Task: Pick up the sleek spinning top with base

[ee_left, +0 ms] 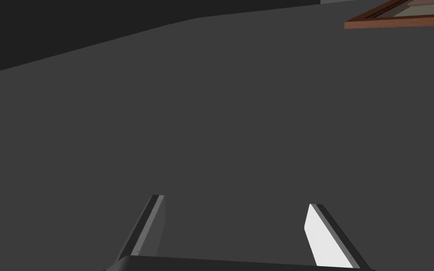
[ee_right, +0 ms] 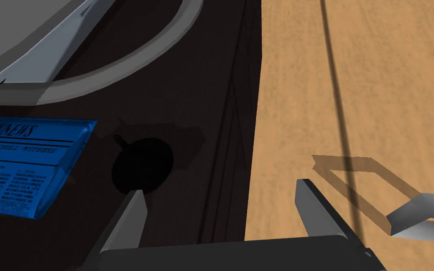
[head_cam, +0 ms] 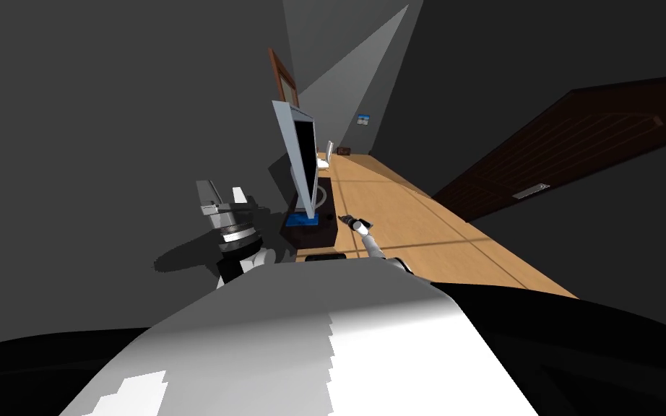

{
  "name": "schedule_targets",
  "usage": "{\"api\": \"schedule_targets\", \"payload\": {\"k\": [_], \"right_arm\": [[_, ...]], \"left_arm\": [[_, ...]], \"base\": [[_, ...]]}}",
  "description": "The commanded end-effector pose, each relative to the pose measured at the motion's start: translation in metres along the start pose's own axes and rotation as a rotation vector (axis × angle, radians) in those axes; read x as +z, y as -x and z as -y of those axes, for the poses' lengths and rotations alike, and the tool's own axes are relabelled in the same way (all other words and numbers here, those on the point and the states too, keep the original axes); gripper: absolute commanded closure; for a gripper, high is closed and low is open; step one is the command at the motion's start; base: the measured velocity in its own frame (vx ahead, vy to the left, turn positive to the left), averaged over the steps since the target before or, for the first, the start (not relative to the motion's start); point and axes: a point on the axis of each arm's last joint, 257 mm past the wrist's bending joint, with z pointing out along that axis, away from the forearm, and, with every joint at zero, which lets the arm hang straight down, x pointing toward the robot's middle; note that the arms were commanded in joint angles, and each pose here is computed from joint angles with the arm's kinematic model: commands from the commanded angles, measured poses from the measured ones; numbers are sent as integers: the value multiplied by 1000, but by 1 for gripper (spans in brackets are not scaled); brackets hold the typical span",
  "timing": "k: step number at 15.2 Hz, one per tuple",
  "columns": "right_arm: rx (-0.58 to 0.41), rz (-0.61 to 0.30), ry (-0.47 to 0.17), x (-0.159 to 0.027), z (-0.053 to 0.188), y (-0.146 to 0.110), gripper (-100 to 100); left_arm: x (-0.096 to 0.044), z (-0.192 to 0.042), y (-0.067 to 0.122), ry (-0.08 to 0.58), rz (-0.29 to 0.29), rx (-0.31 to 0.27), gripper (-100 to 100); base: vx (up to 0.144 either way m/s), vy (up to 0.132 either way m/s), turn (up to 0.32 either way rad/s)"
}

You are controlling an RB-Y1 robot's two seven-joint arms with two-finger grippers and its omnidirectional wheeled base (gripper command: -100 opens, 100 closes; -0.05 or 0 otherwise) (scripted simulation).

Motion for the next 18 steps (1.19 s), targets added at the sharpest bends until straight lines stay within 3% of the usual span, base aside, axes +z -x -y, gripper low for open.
{"api": "schedule_targets", "payload": {"k": [1,3,10,18], "right_arm": [[66,23,-33,7,13,5,-100],[72,42,-29,7,11,16,-100],[293,150,-118,21,49,43,-100],[418,240,-143,22,66,74,-100]], "left_arm": [[0,0,0,0,0,0,0],[0,0,0,0,0,0,0],[0,0,0,0,0,0,0],[0,0,0,0,0,0,0]], "base": [[32,-2,35],[41,-2,37],[72,7,55],[62,1,40]]}}
